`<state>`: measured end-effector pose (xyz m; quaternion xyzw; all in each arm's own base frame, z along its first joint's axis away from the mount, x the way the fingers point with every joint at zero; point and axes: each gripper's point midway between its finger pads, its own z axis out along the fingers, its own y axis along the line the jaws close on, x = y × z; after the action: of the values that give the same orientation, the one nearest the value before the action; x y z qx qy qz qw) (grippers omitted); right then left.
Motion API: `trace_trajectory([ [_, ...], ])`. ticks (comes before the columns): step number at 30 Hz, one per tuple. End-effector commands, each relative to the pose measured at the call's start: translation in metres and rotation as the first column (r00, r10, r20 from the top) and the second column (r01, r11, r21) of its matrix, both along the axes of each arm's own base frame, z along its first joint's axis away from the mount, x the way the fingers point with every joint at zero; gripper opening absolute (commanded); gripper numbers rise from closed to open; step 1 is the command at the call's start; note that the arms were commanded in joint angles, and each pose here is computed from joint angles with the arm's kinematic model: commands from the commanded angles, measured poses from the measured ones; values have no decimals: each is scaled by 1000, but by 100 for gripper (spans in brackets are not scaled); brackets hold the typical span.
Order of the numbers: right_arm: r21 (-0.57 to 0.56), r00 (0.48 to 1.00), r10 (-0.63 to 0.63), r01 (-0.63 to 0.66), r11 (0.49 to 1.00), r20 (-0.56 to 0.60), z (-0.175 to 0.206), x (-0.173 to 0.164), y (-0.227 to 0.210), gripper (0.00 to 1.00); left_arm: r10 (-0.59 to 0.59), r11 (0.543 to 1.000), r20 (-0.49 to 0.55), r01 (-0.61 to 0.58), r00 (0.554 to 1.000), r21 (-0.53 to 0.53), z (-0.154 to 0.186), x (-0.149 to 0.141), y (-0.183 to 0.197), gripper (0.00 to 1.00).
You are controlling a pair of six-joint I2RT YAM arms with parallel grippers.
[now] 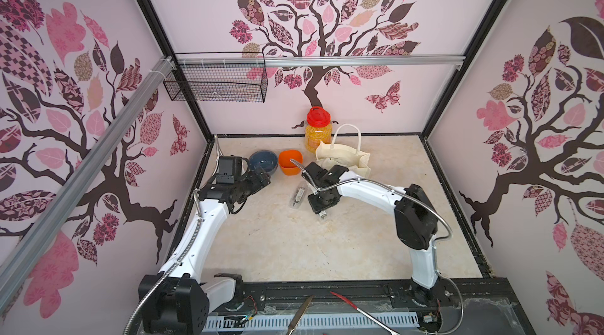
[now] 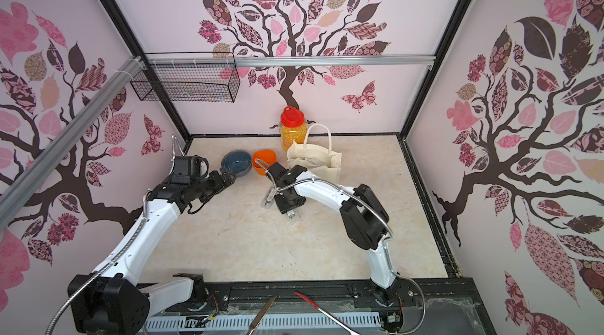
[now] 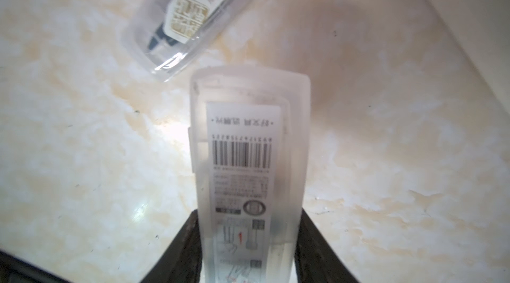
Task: Put the compass set into the canvas bag
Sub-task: Pick up the compass set at the center of the board, then place the compass set in the canvas bag.
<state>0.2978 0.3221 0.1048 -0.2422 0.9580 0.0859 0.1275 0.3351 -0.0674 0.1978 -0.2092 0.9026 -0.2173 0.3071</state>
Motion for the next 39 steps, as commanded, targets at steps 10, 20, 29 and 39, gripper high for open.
trace_trajectory([
  [10, 318, 902, 188, -322, 891, 388, 189, -22, 10, 44, -17, 998, -4, 17, 1000, -63, -3, 0, -9, 98],
  [20, 219, 821, 112, -277, 936, 560, 260, 54, -23, 44, -34, 995, -5, 34, 999, -89, -2, 0, -14, 98],
  [29, -120, 746, 147, -91, 989, 649, 228, 147, -62, 45, -60, 993, -32, 56, 998, -106, -12, 1, -19, 98],
  [39, -334, 720, 248, -23, 942, 649, 172, 193, -80, 45, -68, 993, -66, 61, 996, -105, -26, 1, -20, 98],
])
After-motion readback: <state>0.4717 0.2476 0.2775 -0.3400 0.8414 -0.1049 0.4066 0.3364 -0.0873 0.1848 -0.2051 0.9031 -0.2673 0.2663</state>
